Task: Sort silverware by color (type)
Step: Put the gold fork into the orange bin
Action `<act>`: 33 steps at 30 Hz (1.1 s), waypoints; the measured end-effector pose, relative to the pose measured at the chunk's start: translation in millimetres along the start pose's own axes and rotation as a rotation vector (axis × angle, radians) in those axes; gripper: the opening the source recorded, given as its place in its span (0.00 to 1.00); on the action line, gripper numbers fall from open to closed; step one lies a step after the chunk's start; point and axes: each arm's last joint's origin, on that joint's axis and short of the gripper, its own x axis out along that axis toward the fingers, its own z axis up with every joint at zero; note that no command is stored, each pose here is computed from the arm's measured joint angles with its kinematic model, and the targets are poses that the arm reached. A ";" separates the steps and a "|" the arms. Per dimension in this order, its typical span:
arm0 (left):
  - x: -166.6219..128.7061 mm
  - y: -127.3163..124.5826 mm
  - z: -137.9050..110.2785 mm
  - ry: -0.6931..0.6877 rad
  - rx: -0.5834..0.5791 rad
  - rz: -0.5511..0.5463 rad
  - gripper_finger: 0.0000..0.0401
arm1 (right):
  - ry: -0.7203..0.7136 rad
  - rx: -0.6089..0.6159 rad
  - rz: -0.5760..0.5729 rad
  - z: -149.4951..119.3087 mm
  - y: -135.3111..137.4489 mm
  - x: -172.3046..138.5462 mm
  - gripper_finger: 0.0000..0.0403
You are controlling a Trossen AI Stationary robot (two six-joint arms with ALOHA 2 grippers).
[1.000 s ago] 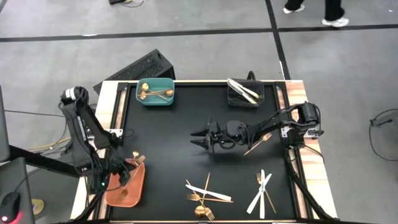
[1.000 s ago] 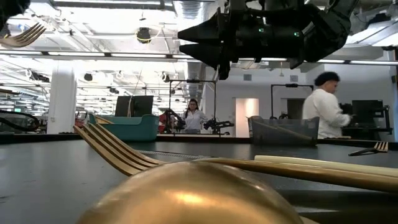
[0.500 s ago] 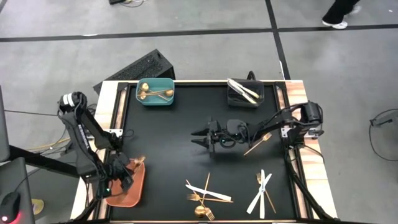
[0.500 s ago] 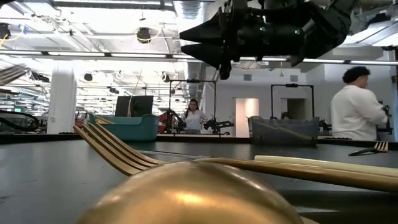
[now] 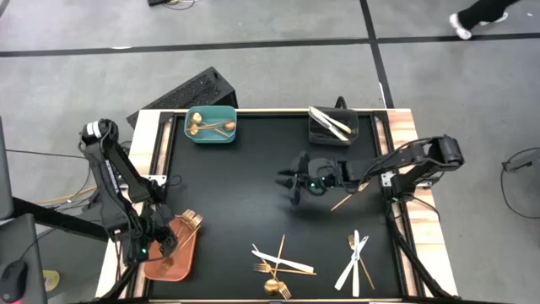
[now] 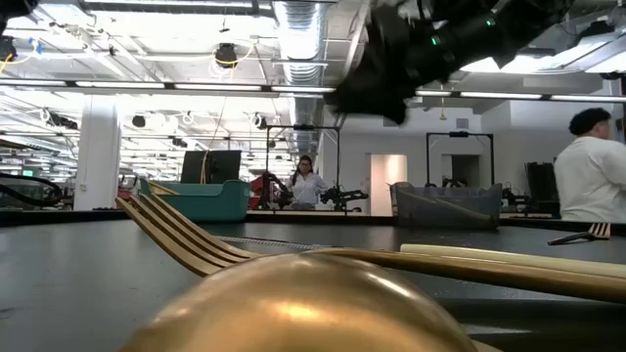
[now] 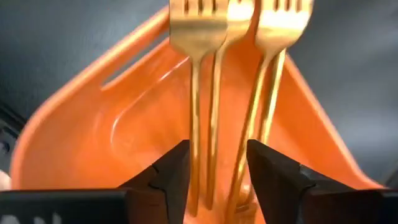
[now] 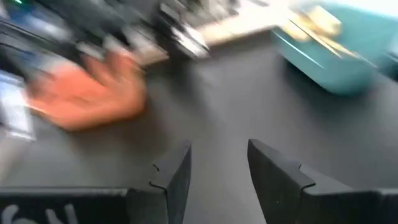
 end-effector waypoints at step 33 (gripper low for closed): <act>22.1 -22.8 92.4 -0.696 0.365 -0.086 0.36 | 1.359 -0.307 -0.287 -88.1 -42.0 -92.5 0.37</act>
